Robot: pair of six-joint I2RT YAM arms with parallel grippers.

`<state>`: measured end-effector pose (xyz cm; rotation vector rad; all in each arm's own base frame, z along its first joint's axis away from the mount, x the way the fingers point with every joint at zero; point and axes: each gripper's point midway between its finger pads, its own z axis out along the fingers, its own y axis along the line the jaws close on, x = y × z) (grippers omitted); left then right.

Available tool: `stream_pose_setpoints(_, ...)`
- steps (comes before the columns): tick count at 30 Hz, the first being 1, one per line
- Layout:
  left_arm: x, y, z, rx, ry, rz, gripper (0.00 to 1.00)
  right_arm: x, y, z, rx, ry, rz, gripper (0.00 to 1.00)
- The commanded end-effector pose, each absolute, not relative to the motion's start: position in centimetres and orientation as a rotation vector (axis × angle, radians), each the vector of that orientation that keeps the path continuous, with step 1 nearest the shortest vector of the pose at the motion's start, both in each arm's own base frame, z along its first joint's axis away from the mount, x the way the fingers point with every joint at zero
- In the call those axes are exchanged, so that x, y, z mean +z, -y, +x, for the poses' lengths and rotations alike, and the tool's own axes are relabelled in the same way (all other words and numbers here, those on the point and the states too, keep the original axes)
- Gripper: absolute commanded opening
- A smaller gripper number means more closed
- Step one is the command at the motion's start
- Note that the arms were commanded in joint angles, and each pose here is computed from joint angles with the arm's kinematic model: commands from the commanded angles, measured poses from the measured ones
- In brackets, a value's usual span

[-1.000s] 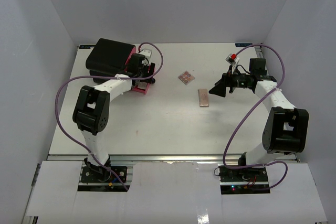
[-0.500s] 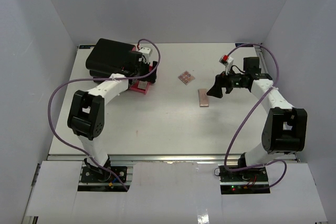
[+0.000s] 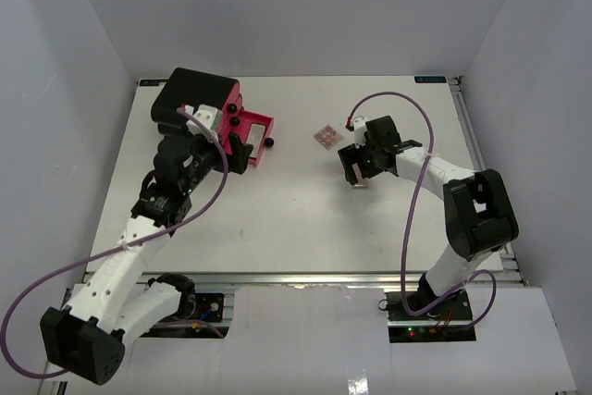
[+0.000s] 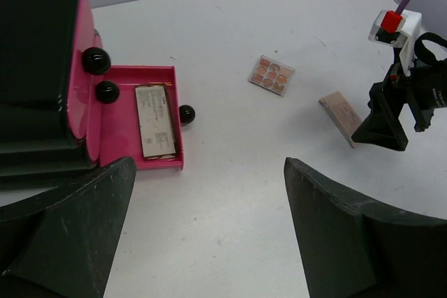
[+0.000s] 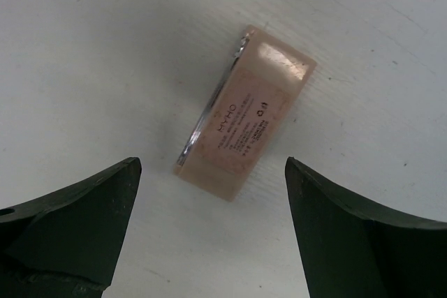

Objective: Organize the makeup

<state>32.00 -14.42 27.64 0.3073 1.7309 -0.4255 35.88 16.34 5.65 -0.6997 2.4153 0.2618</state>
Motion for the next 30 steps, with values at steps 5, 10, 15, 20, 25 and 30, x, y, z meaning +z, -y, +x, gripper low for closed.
stream_pose_setpoints(5,25.8,11.4,31.2,-0.300,-1.706,0.222,0.98,4.0,-15.9,39.5,0.055,-2.429,-0.433,0.90)
stream_pose_setpoints(10,26.0,11.5,31.0,-0.308,-1.702,0.233,0.98,2.9,-15.7,39.5,0.046,-2.456,-0.415,0.91)
stream_pose_setpoints(15,26.7,11.4,30.7,-0.308,-1.677,0.231,0.98,2.0,-16.0,38.7,0.147,-2.493,-0.409,1.00)
stream_pose_setpoints(20,26.8,11.4,30.6,-0.308,-1.674,0.232,0.98,1.4,-15.5,38.5,0.224,-2.524,-0.371,0.76)
stream_pose_setpoints(25,26.8,11.4,30.6,-0.310,-1.674,0.234,0.98,1.4,-15.0,38.5,0.225,-2.527,-0.365,0.59)
stream_pose_setpoints(30,26.8,11.4,30.6,-0.308,-1.677,0.234,0.98,2.5,-15.3,38.8,0.225,-2.492,-0.397,0.38)
